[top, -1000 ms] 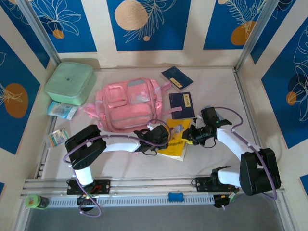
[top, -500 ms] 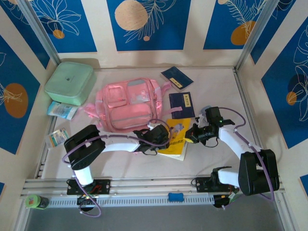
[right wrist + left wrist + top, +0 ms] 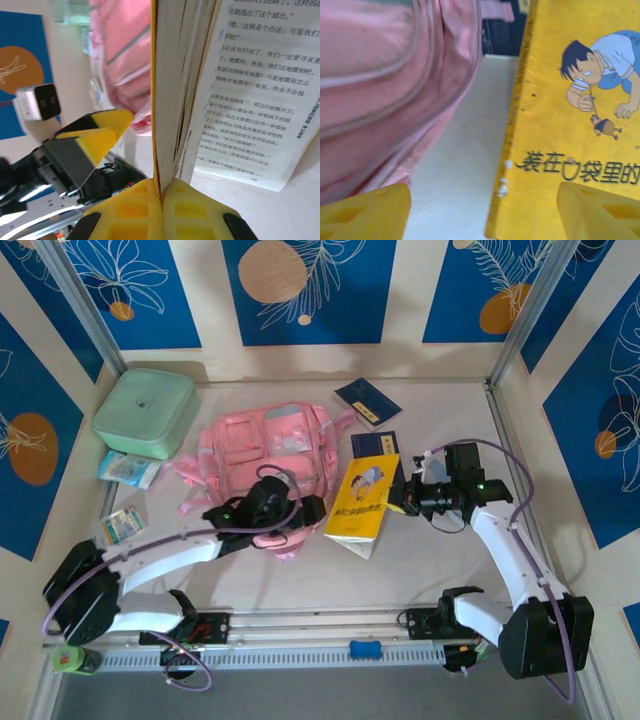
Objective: Pack books, pencil case, and school supplies into a backpack
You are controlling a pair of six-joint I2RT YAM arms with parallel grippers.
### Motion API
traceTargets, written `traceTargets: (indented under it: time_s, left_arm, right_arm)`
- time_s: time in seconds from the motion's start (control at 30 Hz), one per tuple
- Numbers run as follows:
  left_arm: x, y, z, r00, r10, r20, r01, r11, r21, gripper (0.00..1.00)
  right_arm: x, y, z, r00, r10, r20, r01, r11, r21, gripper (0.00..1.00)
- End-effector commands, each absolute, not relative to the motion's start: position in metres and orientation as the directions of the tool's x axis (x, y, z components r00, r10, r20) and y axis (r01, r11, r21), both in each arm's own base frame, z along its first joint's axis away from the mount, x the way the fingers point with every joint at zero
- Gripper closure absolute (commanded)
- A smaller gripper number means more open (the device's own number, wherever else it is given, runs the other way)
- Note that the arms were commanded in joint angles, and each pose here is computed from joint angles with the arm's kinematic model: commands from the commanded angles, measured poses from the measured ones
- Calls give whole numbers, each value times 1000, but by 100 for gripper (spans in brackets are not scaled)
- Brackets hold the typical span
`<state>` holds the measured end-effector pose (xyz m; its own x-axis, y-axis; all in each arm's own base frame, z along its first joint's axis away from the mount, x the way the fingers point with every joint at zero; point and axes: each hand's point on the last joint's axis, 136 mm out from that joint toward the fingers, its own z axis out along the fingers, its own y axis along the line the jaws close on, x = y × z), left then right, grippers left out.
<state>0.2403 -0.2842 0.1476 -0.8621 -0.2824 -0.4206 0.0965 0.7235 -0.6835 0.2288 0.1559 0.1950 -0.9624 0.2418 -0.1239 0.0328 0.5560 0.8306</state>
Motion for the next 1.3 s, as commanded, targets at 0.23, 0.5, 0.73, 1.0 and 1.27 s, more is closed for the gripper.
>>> traceTargets:
  time_s: [0.23,0.5,0.73,1.0,1.27]
  left_arm:
    - [247,-263,199,-850,-339,-403,164,556,-815,7]
    - [251,-277,237,-849,-354,-393,240,406,-882,5]
    - [249,-284,263,-845,-355,-400,291,323,-901,12]
    - [248,-282,279,-831,-368,-417,314,309,-898,37]
    - [248,-280,282,-822,-370,-432,319,329,-889,78]
  right_arm:
    - [227,206,286,-963,75,-260,-218,354,910,100]
    - [228,226,302,-948,3,-318,-306,266,914,100]
    - [232,233,288,-950,-29,-310,-308,237,922,100]
    - [241,230,260,-960,-27,-280,-276,290,916,100]
    - [247,233,250,-963,-44,-267,-268,304,914,100]
